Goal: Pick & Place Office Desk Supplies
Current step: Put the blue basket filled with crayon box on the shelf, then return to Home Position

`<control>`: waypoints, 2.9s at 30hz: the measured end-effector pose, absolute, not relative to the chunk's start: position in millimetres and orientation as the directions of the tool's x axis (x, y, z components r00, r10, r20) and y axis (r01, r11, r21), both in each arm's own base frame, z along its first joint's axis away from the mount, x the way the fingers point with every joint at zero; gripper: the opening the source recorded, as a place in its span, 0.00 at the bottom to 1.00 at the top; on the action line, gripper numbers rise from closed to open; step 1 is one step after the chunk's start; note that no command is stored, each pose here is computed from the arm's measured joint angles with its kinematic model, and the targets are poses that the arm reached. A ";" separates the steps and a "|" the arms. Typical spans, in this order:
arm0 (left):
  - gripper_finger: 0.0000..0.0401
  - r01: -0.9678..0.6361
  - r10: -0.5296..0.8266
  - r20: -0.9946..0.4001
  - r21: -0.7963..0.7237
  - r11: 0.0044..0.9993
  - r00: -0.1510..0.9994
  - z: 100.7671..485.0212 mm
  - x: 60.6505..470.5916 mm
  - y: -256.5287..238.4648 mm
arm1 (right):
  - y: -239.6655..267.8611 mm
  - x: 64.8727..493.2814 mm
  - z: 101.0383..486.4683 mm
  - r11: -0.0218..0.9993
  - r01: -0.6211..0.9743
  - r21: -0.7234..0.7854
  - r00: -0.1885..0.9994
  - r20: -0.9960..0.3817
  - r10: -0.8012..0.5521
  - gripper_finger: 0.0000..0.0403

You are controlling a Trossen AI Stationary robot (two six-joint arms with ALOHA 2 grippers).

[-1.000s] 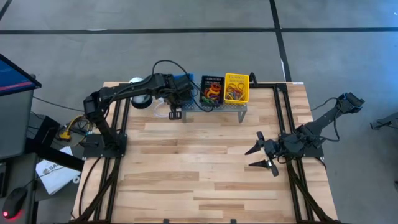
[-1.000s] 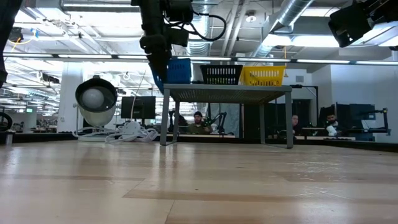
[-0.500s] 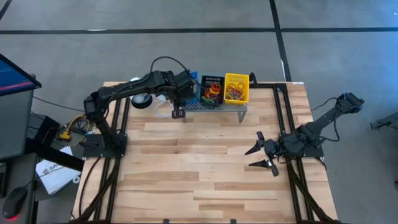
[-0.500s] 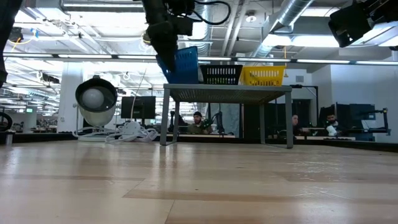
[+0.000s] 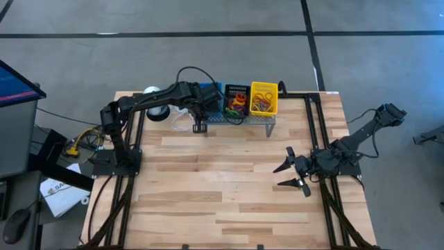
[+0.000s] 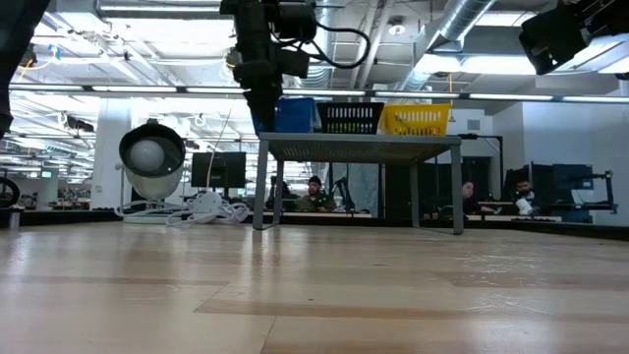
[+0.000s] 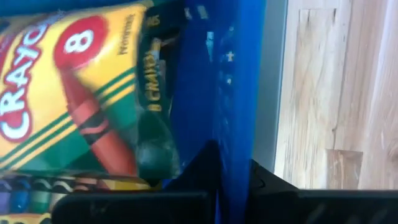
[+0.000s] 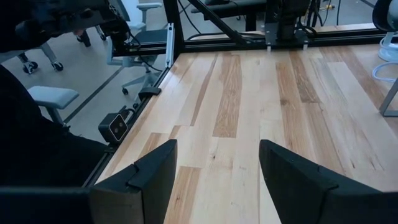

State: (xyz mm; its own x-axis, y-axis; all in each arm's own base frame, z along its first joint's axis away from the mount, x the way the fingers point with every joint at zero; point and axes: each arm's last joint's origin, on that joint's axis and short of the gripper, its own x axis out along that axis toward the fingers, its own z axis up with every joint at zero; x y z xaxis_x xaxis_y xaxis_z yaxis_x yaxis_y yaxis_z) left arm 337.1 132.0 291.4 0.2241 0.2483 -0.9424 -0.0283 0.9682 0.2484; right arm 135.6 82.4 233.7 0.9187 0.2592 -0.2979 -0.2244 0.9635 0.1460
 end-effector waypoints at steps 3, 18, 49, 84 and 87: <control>0.00 -0.032 0.251 -0.937 0.251 0.967 0.241 295.7 338.3 132.3 | 82.4 135.6 233.8 0.964 -0.225 0.146 0.919 -0.298 0.259 0.55; 0.00 -0.020 0.226 -0.943 0.228 0.973 0.243 297.5 339.1 126.9 | 82.4 135.6 233.7 0.963 -0.225 0.146 0.918 -0.298 0.259 0.55; 0.20 -0.030 0.226 -0.934 0.227 0.973 0.277 298.9 343.3 123.1 | 83.1 135.4 233.7 0.956 -0.245 0.162 0.911 -0.300 0.285 0.55; 0.38 -0.120 0.205 -0.761 0.167 0.979 0.616 396.3 279.2 95.9 | 75.9 129.5 285.4 0.952 -0.274 0.138 0.949 -0.122 0.290 0.55; 0.38 -0.135 0.174 -0.694 0.112 0.985 0.699 418.3 257.6 87.6 | 67.5 120.1 306.0 0.954 -0.262 0.146 0.956 -0.097 0.278 0.55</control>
